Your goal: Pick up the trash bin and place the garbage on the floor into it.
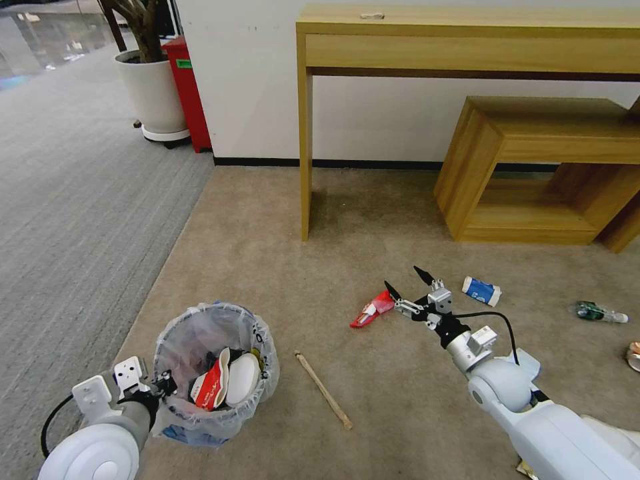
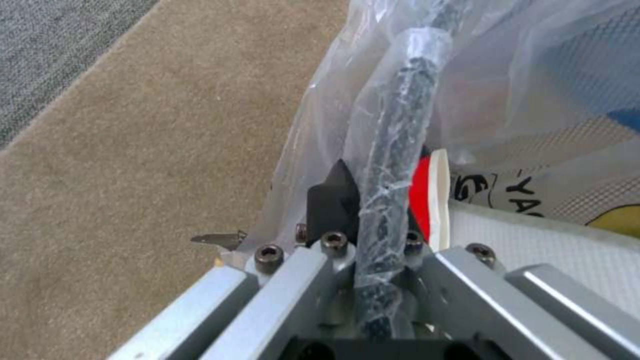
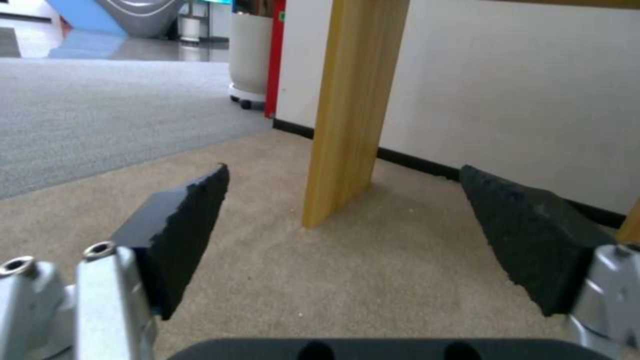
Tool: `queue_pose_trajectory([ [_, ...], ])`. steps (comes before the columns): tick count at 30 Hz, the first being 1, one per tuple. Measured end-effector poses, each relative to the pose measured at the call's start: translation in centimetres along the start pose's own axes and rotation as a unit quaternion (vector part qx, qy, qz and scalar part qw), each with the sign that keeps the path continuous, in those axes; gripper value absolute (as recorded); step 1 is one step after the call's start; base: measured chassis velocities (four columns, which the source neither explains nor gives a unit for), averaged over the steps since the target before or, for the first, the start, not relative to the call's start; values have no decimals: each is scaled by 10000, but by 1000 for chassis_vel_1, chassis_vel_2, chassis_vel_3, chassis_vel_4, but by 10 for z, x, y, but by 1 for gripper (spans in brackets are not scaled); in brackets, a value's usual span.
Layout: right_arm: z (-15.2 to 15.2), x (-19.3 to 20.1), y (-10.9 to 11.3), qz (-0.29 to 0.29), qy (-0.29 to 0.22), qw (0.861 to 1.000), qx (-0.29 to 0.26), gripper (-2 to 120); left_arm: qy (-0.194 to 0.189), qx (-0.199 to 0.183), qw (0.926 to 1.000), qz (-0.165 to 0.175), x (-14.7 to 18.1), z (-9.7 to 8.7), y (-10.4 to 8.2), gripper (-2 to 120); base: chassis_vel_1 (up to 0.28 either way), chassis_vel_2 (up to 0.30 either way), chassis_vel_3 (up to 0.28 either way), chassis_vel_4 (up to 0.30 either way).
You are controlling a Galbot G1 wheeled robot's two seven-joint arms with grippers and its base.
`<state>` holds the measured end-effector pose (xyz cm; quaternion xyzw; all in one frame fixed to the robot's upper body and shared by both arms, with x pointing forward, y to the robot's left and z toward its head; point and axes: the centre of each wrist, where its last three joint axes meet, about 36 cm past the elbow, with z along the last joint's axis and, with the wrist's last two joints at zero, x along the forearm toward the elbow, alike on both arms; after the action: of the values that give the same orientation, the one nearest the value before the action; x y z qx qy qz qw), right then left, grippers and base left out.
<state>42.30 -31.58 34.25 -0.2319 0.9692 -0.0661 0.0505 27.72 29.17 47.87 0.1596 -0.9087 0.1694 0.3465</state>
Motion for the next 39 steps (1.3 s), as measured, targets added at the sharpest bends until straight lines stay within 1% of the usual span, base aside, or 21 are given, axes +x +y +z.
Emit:
queue_pose_trajectory([
  [2,-1,0,0,-31,8,10000,38,95,-5,-4,10000,-6,0,0,0,0,0,0,0,0],
  [3,-2,0,-1,-56,19,10000,61,98,-6,-5,10000,-8,0,0,1,0,0,0,0,0],
  [7,-5,0,0,-263,104,9996,42,100,-17,-4,10000,-4,0,-1,0,0,0,0,0,0],
  [8,-5,0,0,-263,104,9996,42,100,-17,-4,10000,-4,0,-1,0,0,0,0,0,0],
  [12,-6,4,4,-613,272,9976,-163,100,-37,4,10000,-1,-1,-2,0,0,0,0,0,0],
  [17,-8,11,7,-781,449,9954,-335,100,-42,8,10000,-5,-3,-3,0,0,0,0,0,0],
  [26,-9,30,25,-1116,772,9894,-522,100,-11,23,10000,-36,-9,-2,0,0,0,0,0,0],
  [28,-12,39,27,-1234,1042,9855,-527,100,-6,19,10000,-59,-12,-2,1,0,0,0,0,0],
  [29,-12,39,27,-1234,1042,9855,-527,100,-6,19,10000,-59,-12,-2,1,0,0,0,0,0],
  [32,-17,51,29,-1336,1358,9800,-571,100,4,22,10000,-78,-15,-3,1,0,0,0,0,0],
  [35,-17,56,32,-1356,1490,9776,-616,100,17,31,10000,-89,-18,-2,1,0,0,0,0,0],
  [39,-15,69,40,-1336,1783,9721,-725,100,46,45,9999,-117,-22,-1,2,0,0,0,0,0],
])
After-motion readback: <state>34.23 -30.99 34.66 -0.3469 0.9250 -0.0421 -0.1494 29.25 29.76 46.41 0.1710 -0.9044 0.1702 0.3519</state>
